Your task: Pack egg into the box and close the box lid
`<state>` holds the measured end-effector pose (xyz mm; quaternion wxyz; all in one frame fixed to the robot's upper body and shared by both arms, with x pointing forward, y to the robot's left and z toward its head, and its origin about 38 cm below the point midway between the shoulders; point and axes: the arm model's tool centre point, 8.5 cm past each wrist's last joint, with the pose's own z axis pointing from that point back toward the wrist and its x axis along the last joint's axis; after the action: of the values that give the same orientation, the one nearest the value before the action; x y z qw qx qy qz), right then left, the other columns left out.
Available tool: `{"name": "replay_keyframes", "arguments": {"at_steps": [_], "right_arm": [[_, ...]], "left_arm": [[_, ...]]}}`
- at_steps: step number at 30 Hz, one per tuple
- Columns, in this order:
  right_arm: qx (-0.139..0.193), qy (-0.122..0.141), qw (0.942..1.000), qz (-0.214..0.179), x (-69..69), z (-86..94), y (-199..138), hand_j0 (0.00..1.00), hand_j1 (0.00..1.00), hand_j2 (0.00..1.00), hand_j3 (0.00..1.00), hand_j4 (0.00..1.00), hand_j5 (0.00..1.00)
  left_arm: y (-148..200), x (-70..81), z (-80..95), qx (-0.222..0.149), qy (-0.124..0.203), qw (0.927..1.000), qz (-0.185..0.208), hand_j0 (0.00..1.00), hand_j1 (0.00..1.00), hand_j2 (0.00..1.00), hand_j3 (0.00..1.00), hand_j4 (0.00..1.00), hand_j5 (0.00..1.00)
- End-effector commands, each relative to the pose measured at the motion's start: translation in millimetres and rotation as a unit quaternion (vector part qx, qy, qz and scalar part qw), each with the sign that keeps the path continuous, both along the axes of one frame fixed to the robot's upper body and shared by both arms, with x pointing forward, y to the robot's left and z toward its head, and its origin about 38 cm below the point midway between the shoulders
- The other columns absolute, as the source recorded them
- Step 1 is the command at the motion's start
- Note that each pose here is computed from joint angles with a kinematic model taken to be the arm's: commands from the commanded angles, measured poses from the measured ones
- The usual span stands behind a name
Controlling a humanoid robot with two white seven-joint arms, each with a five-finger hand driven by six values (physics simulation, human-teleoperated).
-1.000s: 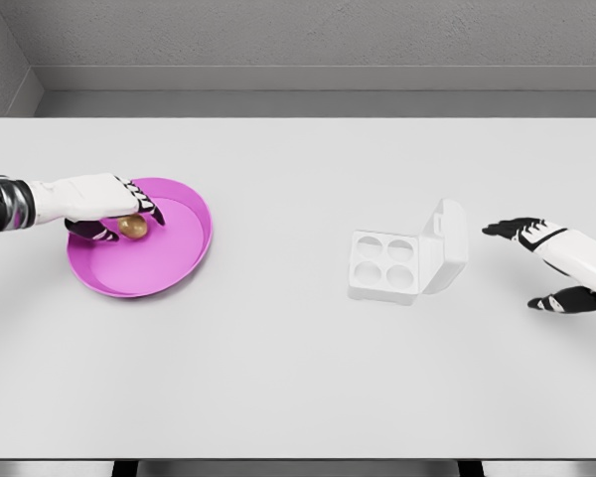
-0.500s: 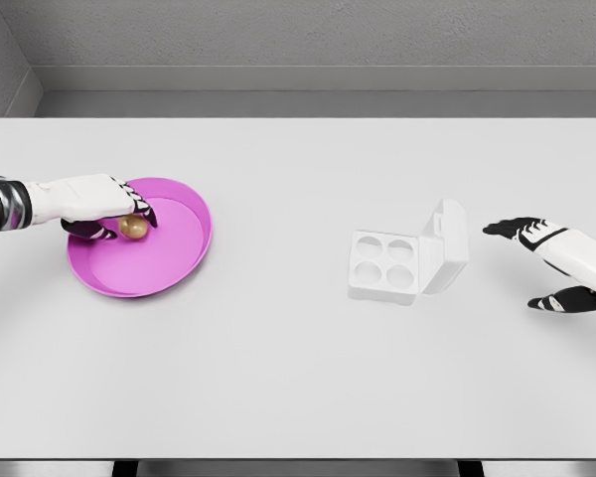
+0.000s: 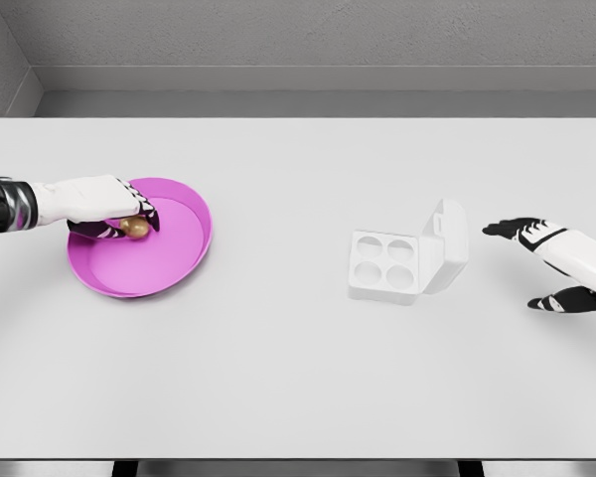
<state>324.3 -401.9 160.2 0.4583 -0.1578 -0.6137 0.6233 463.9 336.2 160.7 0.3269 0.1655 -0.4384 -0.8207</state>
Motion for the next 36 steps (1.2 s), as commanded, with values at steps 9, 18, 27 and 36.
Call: {"name": "replay_keyframes", "arguments": {"at_steps": [9,18,27,36], "right_arm": [[0.003,0.000,1.0000,-0.001,0.1,0.5,0.0,1.00,1.00,1.00,1.00,1.00,1.00],[0.003,-0.001,1.0000,-0.001,0.7,1.5,-0.1,1.00,1.00,1.00,1.00,1.00,1.00],[0.003,-0.001,1.0000,-0.001,0.7,1.5,-0.1,1.00,1.00,1.00,1.00,1.00,1.00],[0.003,-0.001,1.0000,-0.001,0.7,1.5,-0.1,1.00,1.00,1.00,1.00,1.00,1.00]], "left_arm": [[-1.0,0.8,6.2,-0.007,-0.007,0.9999,0.000,0.55,0.55,0.55,0.55,0.55,0.55],[-3.2,2.4,13.0,-0.012,-0.015,0.9998,-0.002,0.52,0.52,0.52,0.52,0.52,0.52],[-9.5,1.3,21.5,-0.015,-0.025,0.9995,-0.014,0.49,0.49,0.49,0.49,0.49,0.49],[-16.4,1.0,27.4,-0.019,-0.033,0.9990,-0.024,0.46,0.46,0.46,0.46,0.46,0.46]]}}
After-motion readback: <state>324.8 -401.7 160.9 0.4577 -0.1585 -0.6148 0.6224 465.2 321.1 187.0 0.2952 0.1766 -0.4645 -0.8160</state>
